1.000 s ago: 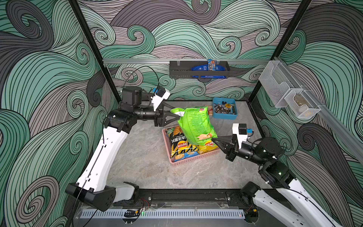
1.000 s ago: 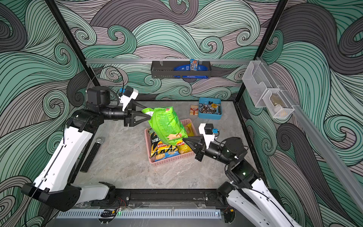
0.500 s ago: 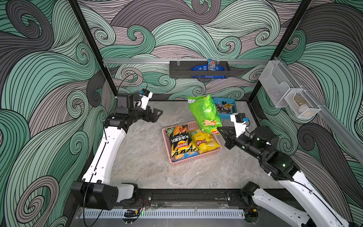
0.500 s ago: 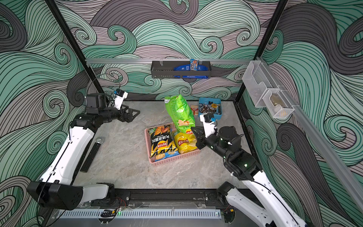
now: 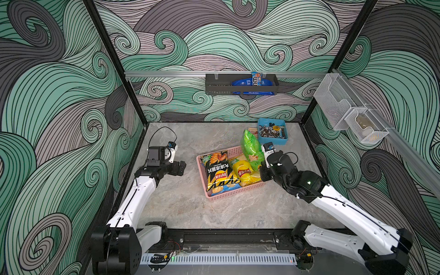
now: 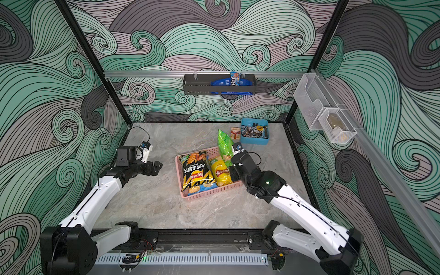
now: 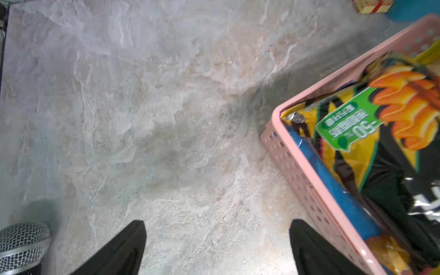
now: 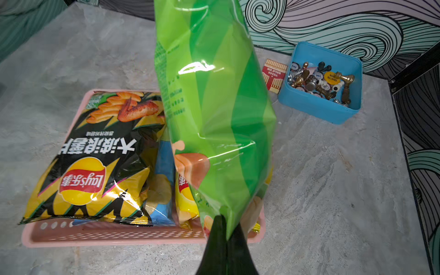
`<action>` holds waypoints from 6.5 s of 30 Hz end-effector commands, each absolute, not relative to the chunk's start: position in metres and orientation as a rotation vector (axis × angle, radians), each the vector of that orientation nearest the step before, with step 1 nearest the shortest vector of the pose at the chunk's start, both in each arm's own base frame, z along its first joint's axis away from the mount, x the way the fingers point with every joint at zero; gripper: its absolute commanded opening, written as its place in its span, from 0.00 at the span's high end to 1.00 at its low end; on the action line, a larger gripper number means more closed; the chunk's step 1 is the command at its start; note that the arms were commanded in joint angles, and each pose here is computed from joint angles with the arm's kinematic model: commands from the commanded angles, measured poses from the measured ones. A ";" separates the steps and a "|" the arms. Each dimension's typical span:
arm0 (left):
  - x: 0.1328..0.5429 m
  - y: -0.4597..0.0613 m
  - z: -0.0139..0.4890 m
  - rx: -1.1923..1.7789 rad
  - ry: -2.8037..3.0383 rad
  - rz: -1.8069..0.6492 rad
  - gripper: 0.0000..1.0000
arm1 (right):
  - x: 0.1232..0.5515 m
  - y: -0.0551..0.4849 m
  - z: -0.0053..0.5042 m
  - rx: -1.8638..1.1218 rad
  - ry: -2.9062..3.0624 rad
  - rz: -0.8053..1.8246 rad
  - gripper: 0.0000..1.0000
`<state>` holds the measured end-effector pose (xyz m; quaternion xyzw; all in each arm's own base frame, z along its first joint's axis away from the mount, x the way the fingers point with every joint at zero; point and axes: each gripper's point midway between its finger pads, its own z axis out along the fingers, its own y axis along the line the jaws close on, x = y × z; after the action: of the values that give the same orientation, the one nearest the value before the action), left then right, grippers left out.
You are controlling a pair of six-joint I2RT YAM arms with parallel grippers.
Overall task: Put the potato chips into the basket
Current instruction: Place the potato chip in the basket, then reset both arms
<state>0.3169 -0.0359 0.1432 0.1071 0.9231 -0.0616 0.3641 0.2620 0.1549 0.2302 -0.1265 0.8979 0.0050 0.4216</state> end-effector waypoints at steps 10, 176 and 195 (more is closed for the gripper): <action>0.324 -0.036 0.165 0.270 2.253 -0.149 0.03 | 0.278 0.151 0.218 -0.256 2.227 -0.285 1.00; 0.361 -0.015 0.156 0.107 1.619 -0.098 0.01 | 0.338 0.071 0.241 0.054 1.981 -0.042 0.00; 0.378 -0.012 0.134 0.047 1.659 -0.087 0.01 | 0.359 -0.012 0.174 0.062 1.617 -0.246 0.00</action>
<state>0.3745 -0.0080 0.1234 0.0109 0.7489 -0.0344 0.6617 0.3515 -0.0113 0.1209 0.0284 0.7992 -0.1089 0.5905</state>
